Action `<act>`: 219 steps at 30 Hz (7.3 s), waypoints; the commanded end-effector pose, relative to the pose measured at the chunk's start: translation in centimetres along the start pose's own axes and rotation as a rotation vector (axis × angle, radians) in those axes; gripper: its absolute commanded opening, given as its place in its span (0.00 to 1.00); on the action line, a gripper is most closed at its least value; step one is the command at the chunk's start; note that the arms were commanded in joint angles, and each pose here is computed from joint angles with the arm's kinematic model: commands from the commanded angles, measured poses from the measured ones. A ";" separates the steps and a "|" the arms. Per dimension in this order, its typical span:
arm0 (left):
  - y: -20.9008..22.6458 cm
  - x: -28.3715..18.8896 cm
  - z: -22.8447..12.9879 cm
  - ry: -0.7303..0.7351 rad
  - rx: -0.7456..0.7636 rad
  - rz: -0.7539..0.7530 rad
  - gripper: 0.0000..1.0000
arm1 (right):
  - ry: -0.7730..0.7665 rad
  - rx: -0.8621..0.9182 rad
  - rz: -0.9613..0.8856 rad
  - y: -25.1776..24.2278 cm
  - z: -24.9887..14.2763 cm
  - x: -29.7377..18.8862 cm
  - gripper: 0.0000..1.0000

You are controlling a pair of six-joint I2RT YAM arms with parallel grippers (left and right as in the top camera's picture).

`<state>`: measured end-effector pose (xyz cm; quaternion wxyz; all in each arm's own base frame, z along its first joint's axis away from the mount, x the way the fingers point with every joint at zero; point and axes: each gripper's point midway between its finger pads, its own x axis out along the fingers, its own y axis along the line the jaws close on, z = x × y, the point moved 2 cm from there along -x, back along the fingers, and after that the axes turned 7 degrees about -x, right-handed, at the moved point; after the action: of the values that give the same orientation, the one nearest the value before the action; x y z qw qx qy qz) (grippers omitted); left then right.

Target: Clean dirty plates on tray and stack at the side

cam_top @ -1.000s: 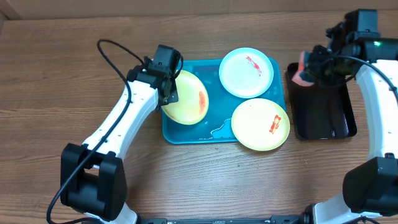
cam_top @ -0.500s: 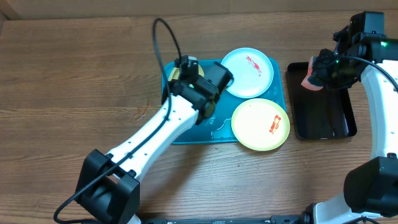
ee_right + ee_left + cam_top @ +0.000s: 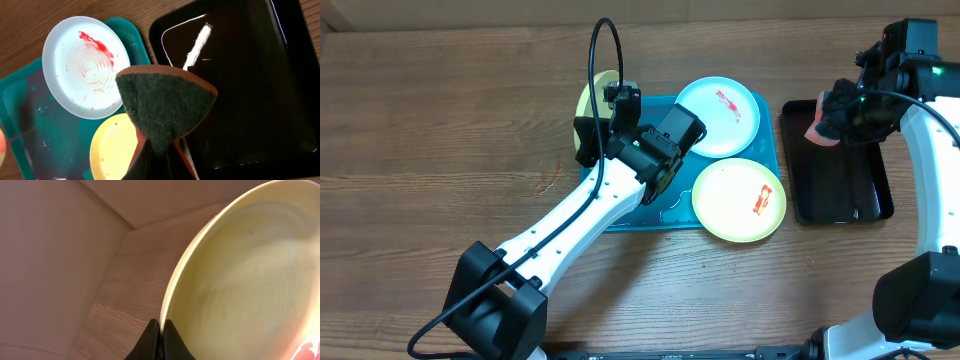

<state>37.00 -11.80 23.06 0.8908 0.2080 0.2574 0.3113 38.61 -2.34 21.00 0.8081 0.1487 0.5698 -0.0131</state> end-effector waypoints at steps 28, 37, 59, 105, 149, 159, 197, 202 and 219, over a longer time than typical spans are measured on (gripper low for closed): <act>2.0 -3.7 4.0 -0.201 -0.117 0.092 0.04 | -0.019 -0.010 -0.002 0.1 0.1 -1.0 0.04; -3.4 -1.3 -1.5 0.214 -0.087 -0.316 0.04 | -0.011 -0.024 -0.003 0.0 -0.1 -1.0 0.04; 5.2 10.5 -6.9 0.770 -0.550 -0.293 0.04 | -0.002 -0.026 -0.004 0.0 -0.3 -1.0 0.04; 6.4 13.7 -16.7 0.720 -0.787 0.176 0.37 | -0.001 -0.051 -0.003 0.0 -0.3 -1.0 0.04; -21.1 1.6 -0.1 0.728 -0.385 -0.867 0.54 | 0.007 -0.057 -0.001 0.1 -0.5 -1.0 0.04; -24.1 2.6 -3.8 0.839 -0.428 -0.810 0.47 | 0.010 -0.057 -0.002 0.0 -0.6 -1.0 0.04; -19.7 6.8 -2.5 0.780 -0.300 -0.750 0.04 | 0.011 -0.075 -0.001 0.0 -0.6 -1.0 0.04; -16.3 6.4 -4.6 0.868 -0.111 -0.710 0.04 | -0.002 -0.084 0.036 0.7 -0.3 -1.0 0.04; -11.1 6.4 -8.2 0.950 0.179 -0.547 0.04 | 0.059 -0.321 0.158 10.8 -3.0 2.2 0.04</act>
<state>41.07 -14.79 6.68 0.6870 0.0217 0.7194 0.1005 38.84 7.08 21.36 0.8130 0.0690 0.5651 0.1222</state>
